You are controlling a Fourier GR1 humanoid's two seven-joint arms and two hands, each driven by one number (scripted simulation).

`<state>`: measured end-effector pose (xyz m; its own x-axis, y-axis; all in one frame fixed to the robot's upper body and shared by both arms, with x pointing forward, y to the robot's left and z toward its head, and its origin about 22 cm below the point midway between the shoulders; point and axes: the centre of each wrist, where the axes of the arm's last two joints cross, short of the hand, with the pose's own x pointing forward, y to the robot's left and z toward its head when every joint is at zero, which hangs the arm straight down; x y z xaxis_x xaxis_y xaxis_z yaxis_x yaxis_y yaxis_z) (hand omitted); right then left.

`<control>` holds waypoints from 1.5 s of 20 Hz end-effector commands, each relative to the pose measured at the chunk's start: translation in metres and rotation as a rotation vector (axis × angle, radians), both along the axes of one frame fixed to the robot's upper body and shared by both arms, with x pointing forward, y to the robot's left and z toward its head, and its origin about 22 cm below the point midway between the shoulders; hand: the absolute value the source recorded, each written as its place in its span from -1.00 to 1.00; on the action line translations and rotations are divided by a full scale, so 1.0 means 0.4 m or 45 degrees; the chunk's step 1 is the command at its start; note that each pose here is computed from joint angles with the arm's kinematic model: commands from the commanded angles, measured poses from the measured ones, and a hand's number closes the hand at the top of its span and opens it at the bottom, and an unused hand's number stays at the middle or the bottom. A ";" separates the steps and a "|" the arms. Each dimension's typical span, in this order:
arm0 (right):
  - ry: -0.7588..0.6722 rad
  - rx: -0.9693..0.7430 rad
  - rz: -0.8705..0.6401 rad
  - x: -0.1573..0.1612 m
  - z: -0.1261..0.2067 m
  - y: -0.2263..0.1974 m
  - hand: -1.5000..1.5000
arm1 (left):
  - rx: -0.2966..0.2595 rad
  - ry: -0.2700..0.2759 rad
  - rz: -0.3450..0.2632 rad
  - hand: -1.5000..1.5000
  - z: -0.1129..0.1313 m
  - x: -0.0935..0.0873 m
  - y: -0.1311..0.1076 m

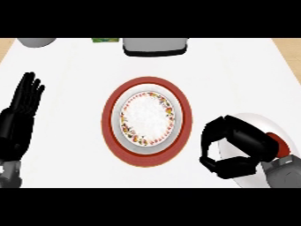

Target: Pick the bell pepper from the plate and place it in the plate

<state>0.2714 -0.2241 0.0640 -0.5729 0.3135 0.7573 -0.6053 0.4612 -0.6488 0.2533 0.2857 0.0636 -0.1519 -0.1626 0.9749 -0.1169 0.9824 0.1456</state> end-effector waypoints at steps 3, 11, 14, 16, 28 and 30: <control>0.064 0.074 -0.078 -0.188 -0.224 -0.127 -1.00 | 0.103 -0.018 -0.146 0.00 0.084 0.046 0.015; -0.059 0.396 -0.125 -0.209 -0.226 -0.330 -1.00 | 0.115 -0.015 -0.190 0.00 0.079 0.056 -0.012; -0.164 0.268 -0.126 -0.184 -0.099 -0.346 -1.00 | 0.098 -0.005 -0.180 0.00 0.107 0.083 -0.011; -0.227 0.157 -0.121 -0.178 -0.021 -0.323 -1.00 | 0.123 -0.012 -0.174 0.00 0.065 0.073 0.021; -0.212 -0.998 -0.242 -0.167 0.187 -0.376 -1.00 | 0.106 -0.001 -0.163 0.00 0.100 0.094 0.002; -0.152 -1.082 -0.212 -0.189 0.182 -0.365 -1.00 | 0.126 -0.006 -0.179 0.00 0.075 0.083 -0.007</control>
